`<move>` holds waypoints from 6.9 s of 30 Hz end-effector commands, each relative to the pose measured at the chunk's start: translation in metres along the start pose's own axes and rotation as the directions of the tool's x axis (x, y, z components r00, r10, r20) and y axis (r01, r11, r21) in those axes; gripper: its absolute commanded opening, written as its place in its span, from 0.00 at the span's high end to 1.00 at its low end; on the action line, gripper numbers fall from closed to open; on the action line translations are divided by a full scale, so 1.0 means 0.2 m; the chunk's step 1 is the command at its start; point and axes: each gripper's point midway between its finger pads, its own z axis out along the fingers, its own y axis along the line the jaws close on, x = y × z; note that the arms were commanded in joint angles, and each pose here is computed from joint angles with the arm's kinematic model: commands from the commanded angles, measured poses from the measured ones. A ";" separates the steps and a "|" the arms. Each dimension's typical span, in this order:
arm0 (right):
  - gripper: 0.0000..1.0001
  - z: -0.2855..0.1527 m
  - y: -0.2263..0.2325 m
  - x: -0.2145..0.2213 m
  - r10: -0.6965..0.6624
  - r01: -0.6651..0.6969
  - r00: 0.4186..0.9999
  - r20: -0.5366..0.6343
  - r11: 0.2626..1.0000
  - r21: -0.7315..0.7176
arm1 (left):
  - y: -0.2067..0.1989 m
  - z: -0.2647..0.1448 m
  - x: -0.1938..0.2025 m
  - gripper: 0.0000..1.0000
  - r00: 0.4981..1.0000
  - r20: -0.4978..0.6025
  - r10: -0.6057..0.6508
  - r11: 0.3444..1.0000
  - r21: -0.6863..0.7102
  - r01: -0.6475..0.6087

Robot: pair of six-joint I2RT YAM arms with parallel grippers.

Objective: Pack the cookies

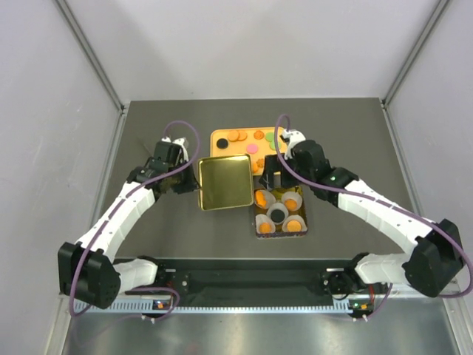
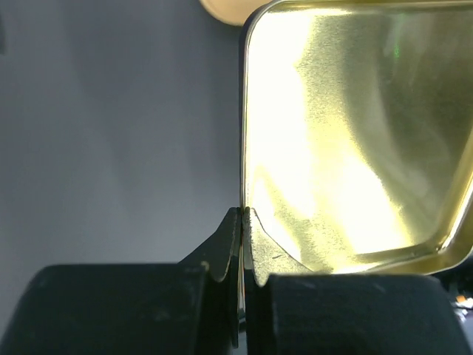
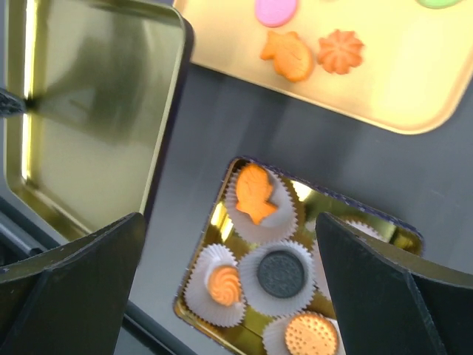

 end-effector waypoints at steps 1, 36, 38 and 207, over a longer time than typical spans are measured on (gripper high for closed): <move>0.00 0.02 0.17 -0.18 0.025 -0.016 0.997 0.079 0.993 -0.120 | -0.13 -0.07 -0.04 1.00 1.000 0.016 0.014 0.993 0.120 -0.016; 1.00 -0.04 0.19 -0.40 0.309 -0.293 0.951 -0.015 0.883 -0.366 | -0.61 -0.25 -0.29 0.30 0.904 0.319 0.285 0.880 0.288 -0.378; 1.00 -0.06 0.15 -0.42 0.330 -0.313 0.944 -0.016 0.880 -0.357 | -0.66 -0.29 -0.33 0.27 0.860 0.379 0.342 0.869 0.222 -0.443; 0.00 -0.04 -0.40 0.45 0.442 -0.425 0.888 0.126 0.894 -0.143 | -0.99 0.24 0.46 1.00 0.927 -0.374 -0.007 0.470 0.817 0.334</move>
